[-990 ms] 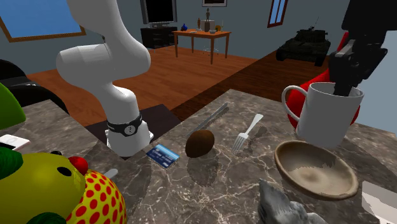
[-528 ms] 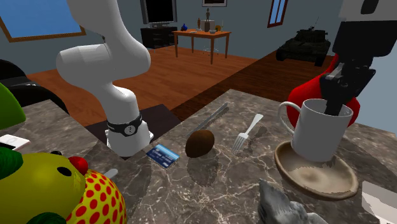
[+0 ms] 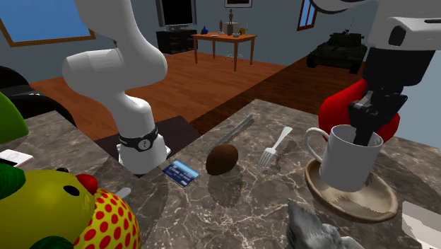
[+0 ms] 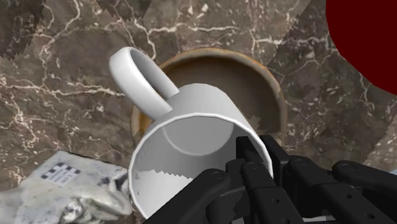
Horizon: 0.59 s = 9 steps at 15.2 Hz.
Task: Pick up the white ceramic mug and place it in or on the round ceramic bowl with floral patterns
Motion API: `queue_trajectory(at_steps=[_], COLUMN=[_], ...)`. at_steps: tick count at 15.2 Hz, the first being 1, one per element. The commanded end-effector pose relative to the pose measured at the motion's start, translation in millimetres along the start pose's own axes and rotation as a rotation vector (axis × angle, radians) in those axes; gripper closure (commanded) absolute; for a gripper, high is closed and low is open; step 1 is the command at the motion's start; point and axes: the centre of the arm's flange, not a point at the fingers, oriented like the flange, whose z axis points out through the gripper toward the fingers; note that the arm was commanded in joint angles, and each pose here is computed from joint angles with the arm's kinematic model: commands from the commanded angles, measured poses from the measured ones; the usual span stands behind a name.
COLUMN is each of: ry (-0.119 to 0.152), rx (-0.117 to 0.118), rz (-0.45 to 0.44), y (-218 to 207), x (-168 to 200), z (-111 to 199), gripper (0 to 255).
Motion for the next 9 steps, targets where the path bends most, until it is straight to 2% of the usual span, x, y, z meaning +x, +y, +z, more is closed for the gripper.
queue_trajectory(at_steps=[1, 5, 6, 9], ry=[0.000, 0.000, 0.000, 0.000], rx=[0.000, 0.000, 0.000, 0.000], rz=[0.000, 0.000, 0.000, 0.000], y=[0.0, 0.0, 0.0, 0.0], x=[-0.1, -0.1, -0.1, -0.1], z=[0.5, 0.5, 0.5, 0.5], gripper=[255, 255, 0, 0])
